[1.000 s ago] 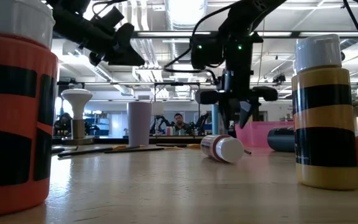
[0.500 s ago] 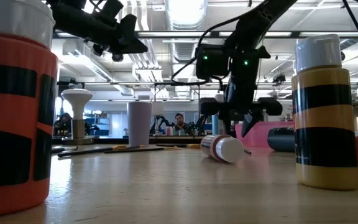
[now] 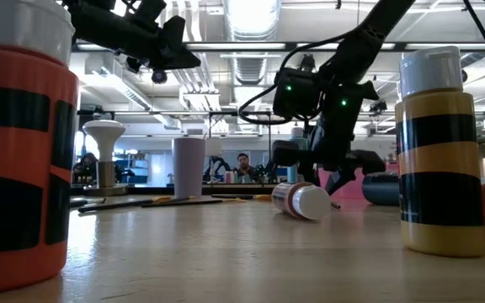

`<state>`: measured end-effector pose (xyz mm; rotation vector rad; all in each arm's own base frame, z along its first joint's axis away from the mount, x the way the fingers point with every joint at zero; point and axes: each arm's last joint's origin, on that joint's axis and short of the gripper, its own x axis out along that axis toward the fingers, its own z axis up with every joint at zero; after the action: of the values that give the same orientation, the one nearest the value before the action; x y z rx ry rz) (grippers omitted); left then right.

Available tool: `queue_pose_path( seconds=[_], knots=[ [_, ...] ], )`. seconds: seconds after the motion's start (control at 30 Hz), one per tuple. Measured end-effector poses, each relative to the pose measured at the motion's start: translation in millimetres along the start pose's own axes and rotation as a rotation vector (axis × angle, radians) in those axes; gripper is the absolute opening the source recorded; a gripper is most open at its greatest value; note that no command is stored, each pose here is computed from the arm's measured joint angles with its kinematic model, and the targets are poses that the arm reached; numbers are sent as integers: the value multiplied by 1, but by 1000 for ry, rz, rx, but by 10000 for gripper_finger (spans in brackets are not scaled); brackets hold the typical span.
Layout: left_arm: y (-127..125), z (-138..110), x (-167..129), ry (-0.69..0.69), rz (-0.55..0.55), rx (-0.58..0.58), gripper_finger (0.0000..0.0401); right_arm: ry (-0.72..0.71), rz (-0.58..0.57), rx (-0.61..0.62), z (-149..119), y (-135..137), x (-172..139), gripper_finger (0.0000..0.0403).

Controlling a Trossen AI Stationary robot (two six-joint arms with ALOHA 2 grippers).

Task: Pick & Place Paint Supplies
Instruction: Put the gold black paint brush into the purple cup

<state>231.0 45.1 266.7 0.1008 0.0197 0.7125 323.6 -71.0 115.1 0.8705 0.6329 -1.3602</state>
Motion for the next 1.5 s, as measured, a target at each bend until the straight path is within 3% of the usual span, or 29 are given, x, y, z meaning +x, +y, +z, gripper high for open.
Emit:
queue_pose_path(
  seconds=[0.3,0.73,1.13,1.5],
  knots=[
    [0,0,0,0,-1,0,94,0,-7,-19,-4,-4,0,119],
    [0,0,0,1,-1,0,94,-6,-16,-41,-4,-5,1,148],
    [0,0,0,1,-1,0,94,3,-16,-67,-12,-5,-3,117],
    [0,0,0,1,-1,0,94,15,-11,-68,-16,-5,-6,127]
  ],
)
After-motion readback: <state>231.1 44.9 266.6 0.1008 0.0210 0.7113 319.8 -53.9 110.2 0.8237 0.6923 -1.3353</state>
